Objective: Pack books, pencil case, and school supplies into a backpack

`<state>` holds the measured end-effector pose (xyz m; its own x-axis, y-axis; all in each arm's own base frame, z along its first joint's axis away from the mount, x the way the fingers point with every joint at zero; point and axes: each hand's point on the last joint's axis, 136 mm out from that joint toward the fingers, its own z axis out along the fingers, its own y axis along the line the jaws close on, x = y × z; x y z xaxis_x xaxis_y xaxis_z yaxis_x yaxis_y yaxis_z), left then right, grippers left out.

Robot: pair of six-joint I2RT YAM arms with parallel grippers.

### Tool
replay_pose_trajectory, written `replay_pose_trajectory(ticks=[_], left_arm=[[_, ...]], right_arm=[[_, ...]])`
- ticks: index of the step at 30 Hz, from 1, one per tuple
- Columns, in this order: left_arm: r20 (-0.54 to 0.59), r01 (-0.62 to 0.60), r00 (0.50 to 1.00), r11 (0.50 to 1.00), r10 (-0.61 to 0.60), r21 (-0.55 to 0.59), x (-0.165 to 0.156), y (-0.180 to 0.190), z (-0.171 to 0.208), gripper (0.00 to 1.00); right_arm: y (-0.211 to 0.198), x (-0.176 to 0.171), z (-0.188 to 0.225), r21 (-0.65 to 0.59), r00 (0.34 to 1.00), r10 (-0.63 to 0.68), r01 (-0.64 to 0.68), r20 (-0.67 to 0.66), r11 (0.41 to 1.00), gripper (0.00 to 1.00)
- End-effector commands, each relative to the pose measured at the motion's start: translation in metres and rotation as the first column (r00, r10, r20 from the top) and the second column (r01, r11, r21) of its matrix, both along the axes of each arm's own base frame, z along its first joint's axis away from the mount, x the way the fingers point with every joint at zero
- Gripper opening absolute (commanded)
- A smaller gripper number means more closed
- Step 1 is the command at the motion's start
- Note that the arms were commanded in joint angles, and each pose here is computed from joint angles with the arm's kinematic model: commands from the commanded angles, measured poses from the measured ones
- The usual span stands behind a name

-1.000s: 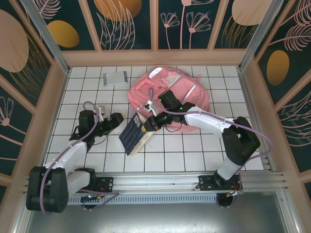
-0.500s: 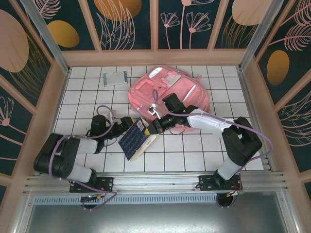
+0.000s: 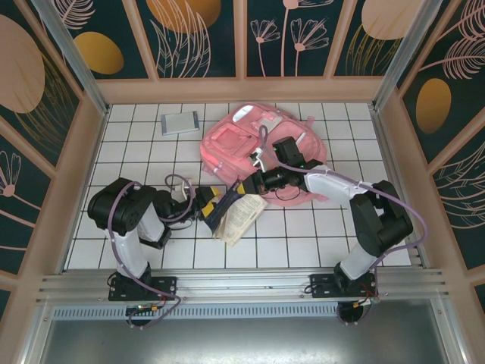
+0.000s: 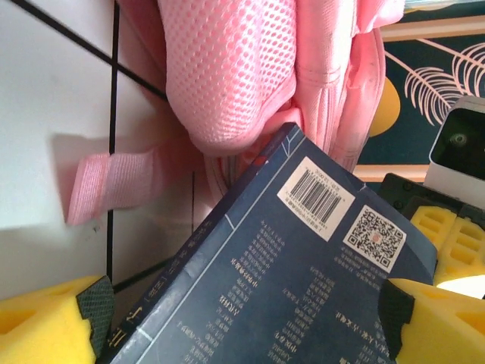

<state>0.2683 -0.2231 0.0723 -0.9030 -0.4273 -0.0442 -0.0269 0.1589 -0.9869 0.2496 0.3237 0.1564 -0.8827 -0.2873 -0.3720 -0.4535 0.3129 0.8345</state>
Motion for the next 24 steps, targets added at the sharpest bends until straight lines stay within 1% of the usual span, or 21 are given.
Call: replay_pose_trajectory(ticks=[1, 3, 5, 9, 10, 12, 13, 14, 15, 16, 18, 20, 22, 24], left_arm=[[0.172, 0.091, 0.983, 0.988, -0.069, -0.124, -0.011, -0.013, 0.05, 0.91], [0.16, 0.107, 0.983, 0.987, -0.088, -0.118, -0.014, -0.018, 0.047, 0.9], [0.132, 0.093, 0.988, 0.991, -0.079, -0.098, -0.013, -0.019, 0.04, 0.9], [0.083, 0.06, 0.995, 0.998, -0.058, -0.013, -0.011, -0.015, 0.019, 0.92], [0.076, 0.052, 0.996, 0.999, -0.053, 0.012, -0.01, -0.014, 0.015, 0.92], [0.06, 0.038, 0.997, 0.997, -0.041, 0.062, -0.009, -0.012, 0.007, 0.93], [0.06, 0.028, 0.998, 0.996, -0.033, 0.083, -0.007, -0.01, 0.006, 0.93], [0.05, 0.022, 0.998, 0.994, -0.028, 0.108, -0.006, -0.009, 0.001, 0.93], [0.071, 0.013, 0.997, 0.993, -0.022, 0.121, -0.004, -0.009, 0.006, 0.94], [0.074, 0.009, 0.997, 0.99, -0.02, 0.141, -0.002, -0.008, 0.005, 0.94], [0.081, 0.005, 0.997, 0.986, -0.018, 0.165, 0.0, -0.009, 0.005, 0.95], [0.083, 0.008, 0.996, 0.985, -0.022, 0.172, 0.002, -0.011, 0.004, 0.95], [0.072, 0.014, 0.997, 0.986, -0.026, 0.169, 0.002, -0.014, 0.002, 0.95], [0.06, 0.019, 0.998, 0.986, -0.029, 0.165, 0.001, -0.015, -0.002, 0.95]], right_arm=[[-0.003, 0.012, 0.016, 0.067, 0.999, -0.016, 0.013, 0.049, 0.998, 0.02], [-0.004, 0.015, 0.014, 0.059, 0.998, -0.032, 0.029, 0.05, 0.998, 0.02], [-0.006, 0.016, 0.006, 0.04, 0.998, -0.055, 0.054, 0.03, 0.998, 0.03], [-0.017, 0.019, -0.02, -0.059, 0.989, -0.15, 0.149, -0.011, 0.987, 0.08], [-0.023, 0.02, -0.028, -0.098, 0.981, -0.194, 0.191, -0.016, 0.977, 0.11], [-0.032, 0.017, -0.037, -0.137, 0.968, -0.247, 0.241, -0.03, 0.961, 0.14], [-0.038, 0.015, -0.041, -0.16, 0.957, -0.287, 0.277, -0.038, 0.947, 0.18], [-0.043, 0.013, -0.043, -0.171, 0.948, -0.317, 0.306, -0.039, 0.936, 0.2], [-0.048, 0.01, -0.046, -0.182, 0.936, -0.349, 0.335, -0.048, 0.924, 0.23], [-0.054, 0.007, -0.049, -0.19, 0.923, -0.381, 0.365, -0.057, 0.911, 0.29], [-0.06, 0.001, -0.053, -0.178, 0.902, -0.425, 0.407, -0.073, 0.896, 0.44], [-0.06, -0.006, -0.057, -0.147, 0.897, -0.431, 0.415, -0.101, 0.898, 0.54], [-0.058, -0.01, -0.062, -0.127, 0.895, -0.428, 0.413, -0.128, 0.902, 0.56], [-0.061, -0.006, -0.071, -0.154, 0.88, -0.458, 0.438, -0.126, 0.886, 0.56]])
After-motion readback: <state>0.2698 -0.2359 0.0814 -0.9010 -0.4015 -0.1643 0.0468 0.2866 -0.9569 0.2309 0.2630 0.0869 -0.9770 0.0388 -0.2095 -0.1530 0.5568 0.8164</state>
